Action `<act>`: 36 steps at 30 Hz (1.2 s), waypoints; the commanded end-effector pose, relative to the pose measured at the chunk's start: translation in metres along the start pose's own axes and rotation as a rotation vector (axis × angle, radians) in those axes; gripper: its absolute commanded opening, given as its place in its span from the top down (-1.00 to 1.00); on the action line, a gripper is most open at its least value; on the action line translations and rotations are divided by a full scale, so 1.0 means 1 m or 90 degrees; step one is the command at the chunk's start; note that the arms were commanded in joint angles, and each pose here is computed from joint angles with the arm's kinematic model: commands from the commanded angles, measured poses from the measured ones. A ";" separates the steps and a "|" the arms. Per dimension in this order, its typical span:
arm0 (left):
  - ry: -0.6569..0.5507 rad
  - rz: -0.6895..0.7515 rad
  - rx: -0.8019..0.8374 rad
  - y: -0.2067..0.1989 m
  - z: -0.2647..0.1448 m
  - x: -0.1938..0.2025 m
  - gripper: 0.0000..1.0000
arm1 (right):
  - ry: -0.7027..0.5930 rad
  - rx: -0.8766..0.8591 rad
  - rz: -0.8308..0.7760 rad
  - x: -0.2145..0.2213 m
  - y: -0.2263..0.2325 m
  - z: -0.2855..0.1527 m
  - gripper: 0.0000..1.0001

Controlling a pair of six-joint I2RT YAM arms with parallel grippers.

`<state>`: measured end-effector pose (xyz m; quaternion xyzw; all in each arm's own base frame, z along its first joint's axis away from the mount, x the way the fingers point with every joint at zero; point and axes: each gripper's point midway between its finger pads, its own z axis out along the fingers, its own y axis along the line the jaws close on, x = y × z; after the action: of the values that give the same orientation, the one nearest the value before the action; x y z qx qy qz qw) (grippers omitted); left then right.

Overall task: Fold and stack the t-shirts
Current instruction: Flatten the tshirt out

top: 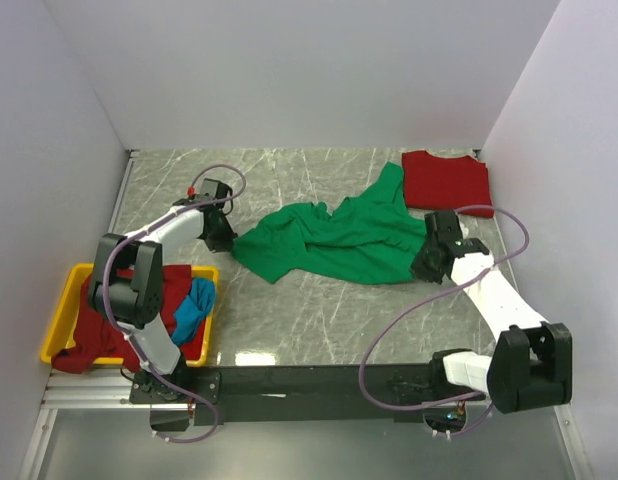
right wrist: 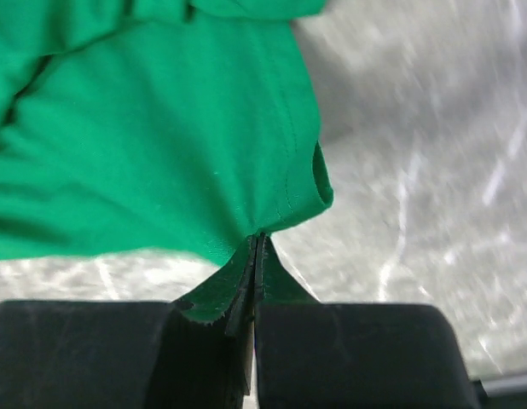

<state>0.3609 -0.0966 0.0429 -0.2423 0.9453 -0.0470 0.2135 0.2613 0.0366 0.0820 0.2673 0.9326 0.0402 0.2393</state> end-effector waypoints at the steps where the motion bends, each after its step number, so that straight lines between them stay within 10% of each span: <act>1: -0.001 0.020 0.019 -0.005 -0.004 -0.010 0.99 | 0.012 0.062 0.025 0.020 -0.028 -0.007 1.00; 9: 0.004 0.038 0.020 -0.007 -0.003 -0.013 0.99 | 0.025 0.072 0.069 0.043 -0.042 -0.011 -0.12; 12: 0.003 0.047 0.017 -0.007 -0.002 -0.016 0.99 | 0.030 0.071 0.088 0.047 -0.042 -0.007 -0.26; 22: 0.023 0.058 0.041 -0.017 0.001 -0.019 0.99 | 0.043 0.092 0.220 0.042 -0.063 0.019 0.15; 36: 0.061 0.120 0.050 -0.015 0.009 -0.017 0.99 | 0.001 0.077 0.295 0.032 -0.058 0.031 0.18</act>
<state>0.3757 -0.0997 0.0320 -0.1639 0.9697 -0.0595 0.1713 0.2111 0.0091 0.0244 0.4652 0.8657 0.0409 0.1805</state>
